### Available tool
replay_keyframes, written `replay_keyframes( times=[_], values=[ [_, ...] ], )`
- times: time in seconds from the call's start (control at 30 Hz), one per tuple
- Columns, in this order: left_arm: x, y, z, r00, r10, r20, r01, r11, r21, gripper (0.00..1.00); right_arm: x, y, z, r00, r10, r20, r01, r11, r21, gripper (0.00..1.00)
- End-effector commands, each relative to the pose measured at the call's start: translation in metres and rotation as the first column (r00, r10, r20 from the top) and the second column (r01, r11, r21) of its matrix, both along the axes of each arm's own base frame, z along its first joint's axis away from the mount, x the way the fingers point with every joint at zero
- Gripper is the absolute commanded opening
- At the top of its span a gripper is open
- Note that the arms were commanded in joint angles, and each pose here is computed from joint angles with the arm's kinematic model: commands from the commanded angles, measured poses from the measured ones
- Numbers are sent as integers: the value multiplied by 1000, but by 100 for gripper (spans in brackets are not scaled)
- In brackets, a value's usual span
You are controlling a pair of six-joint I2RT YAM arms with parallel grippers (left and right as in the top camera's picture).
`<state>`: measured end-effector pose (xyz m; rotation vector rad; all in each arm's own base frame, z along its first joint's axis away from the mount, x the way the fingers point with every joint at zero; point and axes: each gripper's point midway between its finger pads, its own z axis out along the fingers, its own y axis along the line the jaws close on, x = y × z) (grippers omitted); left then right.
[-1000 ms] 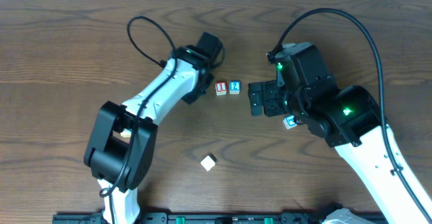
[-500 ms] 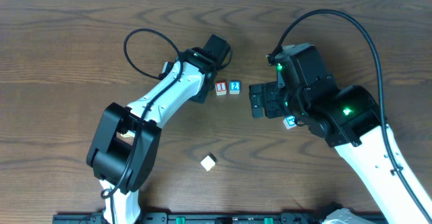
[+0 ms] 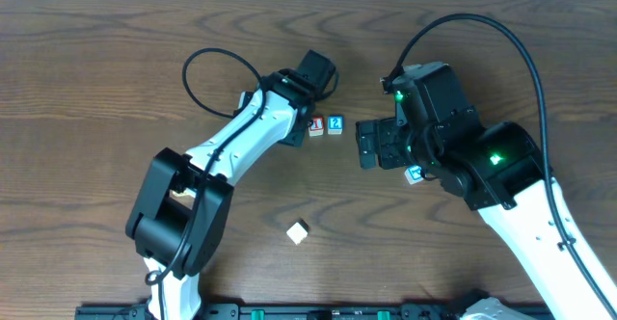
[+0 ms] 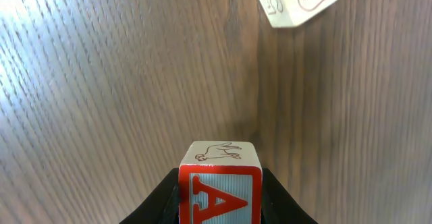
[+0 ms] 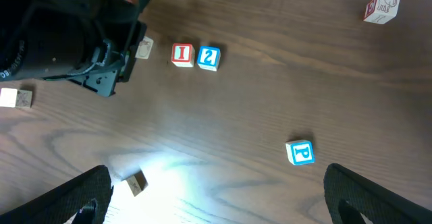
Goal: Spell out Ai2
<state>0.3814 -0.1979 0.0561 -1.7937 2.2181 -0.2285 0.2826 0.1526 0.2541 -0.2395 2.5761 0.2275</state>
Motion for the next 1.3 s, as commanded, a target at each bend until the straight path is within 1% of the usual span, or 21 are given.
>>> replay_keyframes(
  times=[0.0,0.4,0.5,0.6,0.67,0.9,1.13,1.27],
  values=[
    [2,-4,-2,1000,5,1,-5,1000,5,6,-1,-2,3,1000,9,7,-9,1000,0,99],
    [6,-6,-13,1000,5,-3,-5,1000,7,6,-4,2,3,1000,25,-8,-25,999,20,99],
    [10,-8,-13,1000,6,16,-6,1000,1,6,-4,2,3,1000,25,-8,-25,999,20,99],
    [18,-4,-11,998,17,58,-18,999,26,6,-4,2,3,1000,25,-8,-25,999,20,99],
    [19,-4,-11,998,17,61,-18,999,27,6,-4,2,3,1000,25,-8,-25,999,20,99],
    [17,-4,-15,999,2,45,-4,999,36,6,-4,2,3,1000,25,-7,-25,999,20,99],
    [9,-13,-29,1000,-23,-18,23,1000,-9,6,-4,3,3,1000,25,-6,-25,999,21,99],
    [8,-13,-30,1000,-24,-20,23,1000,-7,6,-4,4,3,1000,28,-7,-28,999,27,99]
  ],
)
